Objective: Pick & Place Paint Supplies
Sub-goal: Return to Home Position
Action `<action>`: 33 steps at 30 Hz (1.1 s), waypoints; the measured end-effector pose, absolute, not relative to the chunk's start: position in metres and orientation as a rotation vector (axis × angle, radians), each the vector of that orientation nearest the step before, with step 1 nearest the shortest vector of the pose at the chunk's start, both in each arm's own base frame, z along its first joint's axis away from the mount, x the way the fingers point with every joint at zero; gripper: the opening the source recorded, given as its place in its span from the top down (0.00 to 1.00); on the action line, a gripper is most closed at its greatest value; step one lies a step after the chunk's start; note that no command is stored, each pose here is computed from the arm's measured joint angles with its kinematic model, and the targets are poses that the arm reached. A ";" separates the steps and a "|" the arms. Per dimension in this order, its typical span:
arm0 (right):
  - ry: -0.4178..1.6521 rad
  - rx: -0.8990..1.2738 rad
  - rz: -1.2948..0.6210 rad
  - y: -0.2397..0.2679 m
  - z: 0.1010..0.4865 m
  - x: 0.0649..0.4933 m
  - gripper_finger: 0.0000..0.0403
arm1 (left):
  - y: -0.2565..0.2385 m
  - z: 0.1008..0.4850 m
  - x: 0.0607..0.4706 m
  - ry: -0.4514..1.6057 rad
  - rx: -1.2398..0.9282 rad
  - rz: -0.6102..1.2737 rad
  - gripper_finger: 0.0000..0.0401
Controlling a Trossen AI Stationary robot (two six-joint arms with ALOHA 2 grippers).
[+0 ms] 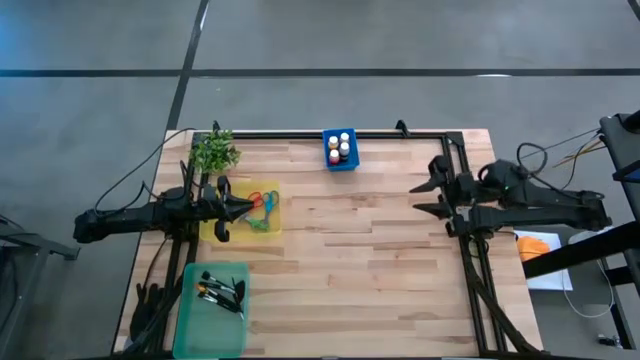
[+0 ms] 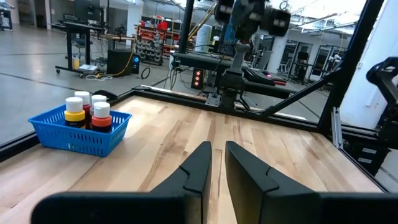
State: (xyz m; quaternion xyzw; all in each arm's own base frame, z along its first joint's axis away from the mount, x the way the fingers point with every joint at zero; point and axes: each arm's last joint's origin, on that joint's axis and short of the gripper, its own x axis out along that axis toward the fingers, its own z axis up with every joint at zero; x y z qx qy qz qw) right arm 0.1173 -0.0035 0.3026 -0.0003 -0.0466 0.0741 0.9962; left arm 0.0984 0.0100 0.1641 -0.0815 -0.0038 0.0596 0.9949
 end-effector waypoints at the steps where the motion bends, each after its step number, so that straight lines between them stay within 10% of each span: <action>1: -0.099 -0.002 0.146 -0.003 0.293 0.116 0.59 | 0.010 0.164 0.098 -0.008 -0.163 0.119 0.86; 33: -0.100 -0.032 -0.037 -0.007 0.175 0.097 0.59 | 0.010 0.164 0.098 -0.008 -0.163 0.120 0.86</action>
